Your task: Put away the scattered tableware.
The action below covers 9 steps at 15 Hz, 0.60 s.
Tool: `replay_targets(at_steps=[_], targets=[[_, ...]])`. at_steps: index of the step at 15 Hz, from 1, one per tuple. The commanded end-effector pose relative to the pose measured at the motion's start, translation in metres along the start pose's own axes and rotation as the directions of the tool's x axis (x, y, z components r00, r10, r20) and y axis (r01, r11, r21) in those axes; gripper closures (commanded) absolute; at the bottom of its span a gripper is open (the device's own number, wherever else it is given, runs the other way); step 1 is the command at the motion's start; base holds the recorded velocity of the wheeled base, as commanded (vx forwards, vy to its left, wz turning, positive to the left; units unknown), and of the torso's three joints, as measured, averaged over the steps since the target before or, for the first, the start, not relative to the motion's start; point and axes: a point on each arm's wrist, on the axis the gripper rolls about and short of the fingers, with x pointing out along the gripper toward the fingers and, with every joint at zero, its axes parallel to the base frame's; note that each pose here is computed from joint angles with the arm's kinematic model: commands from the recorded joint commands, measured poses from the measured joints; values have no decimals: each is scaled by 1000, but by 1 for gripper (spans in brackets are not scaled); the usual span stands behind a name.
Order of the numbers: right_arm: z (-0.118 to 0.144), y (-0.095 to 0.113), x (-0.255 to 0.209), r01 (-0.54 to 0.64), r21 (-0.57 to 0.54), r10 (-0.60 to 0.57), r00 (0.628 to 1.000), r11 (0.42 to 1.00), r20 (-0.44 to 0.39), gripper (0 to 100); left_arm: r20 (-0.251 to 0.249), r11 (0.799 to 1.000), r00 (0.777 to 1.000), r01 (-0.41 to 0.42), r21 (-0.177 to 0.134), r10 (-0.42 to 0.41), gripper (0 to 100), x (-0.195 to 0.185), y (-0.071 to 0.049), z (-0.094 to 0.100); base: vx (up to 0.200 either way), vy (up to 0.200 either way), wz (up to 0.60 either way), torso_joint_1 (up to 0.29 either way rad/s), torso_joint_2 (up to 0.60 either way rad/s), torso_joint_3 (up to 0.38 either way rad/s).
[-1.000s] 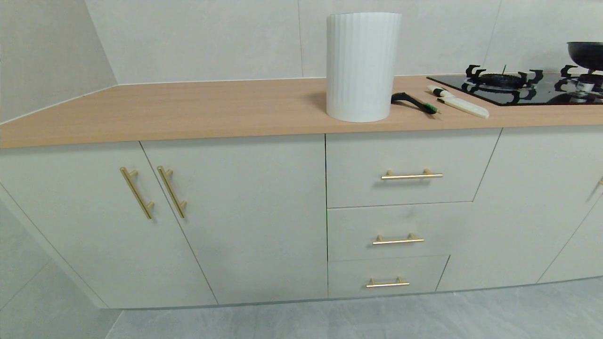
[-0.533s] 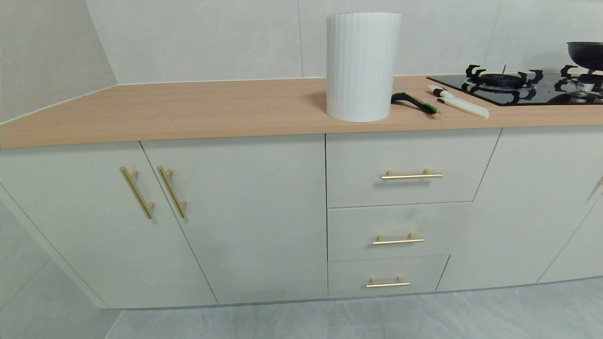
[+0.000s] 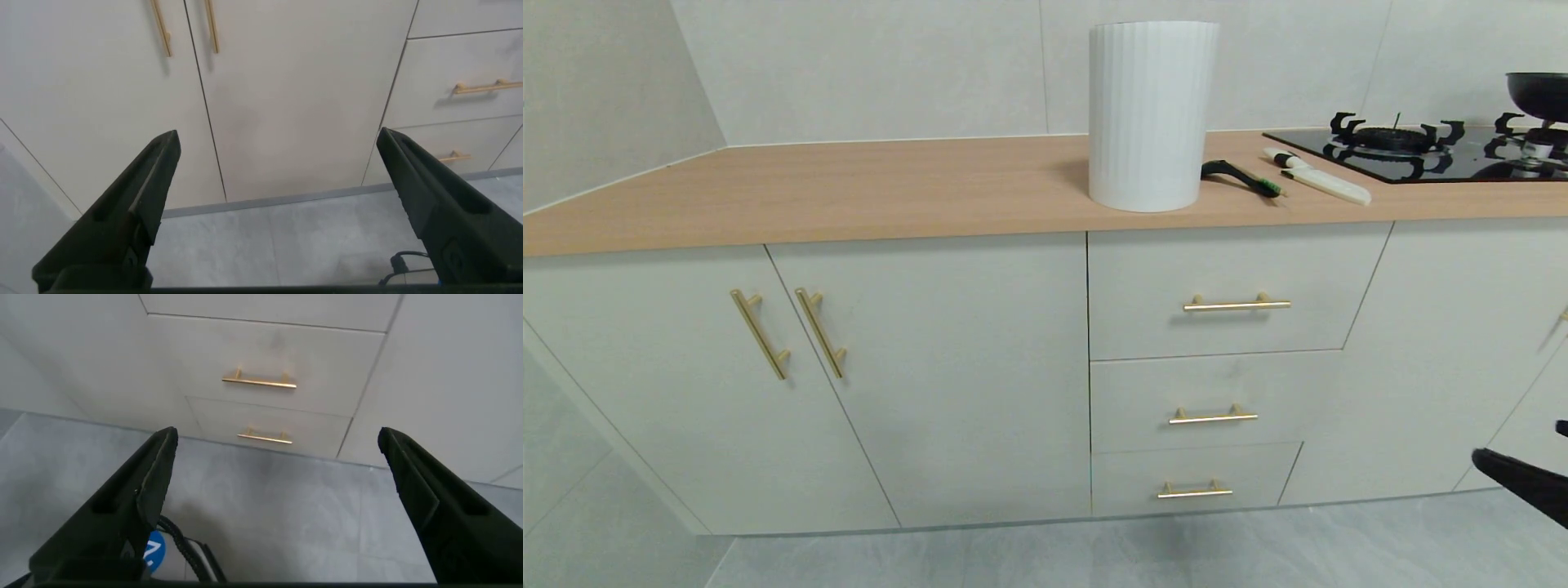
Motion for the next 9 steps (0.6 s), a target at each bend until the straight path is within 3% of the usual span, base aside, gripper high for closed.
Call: replay_targets(at_steps=[1,5,9], targets=[[26,-1,74,-43,2,42,988,999,-148,0,0,1000,1000,0,0,0,0,0,0,0,0,0,0,0,0,0],[35,5,155,-82,-2,78,962,997,-261,0,0,1000,1000,0,0,0,0,0,0,0,0,0,0,0,0,0],[8,5,212,-73,-9,68,953,997,-294,0,0,1000,1000,0,1,0,0,0,0,0,0,0,0,0,0,0]])
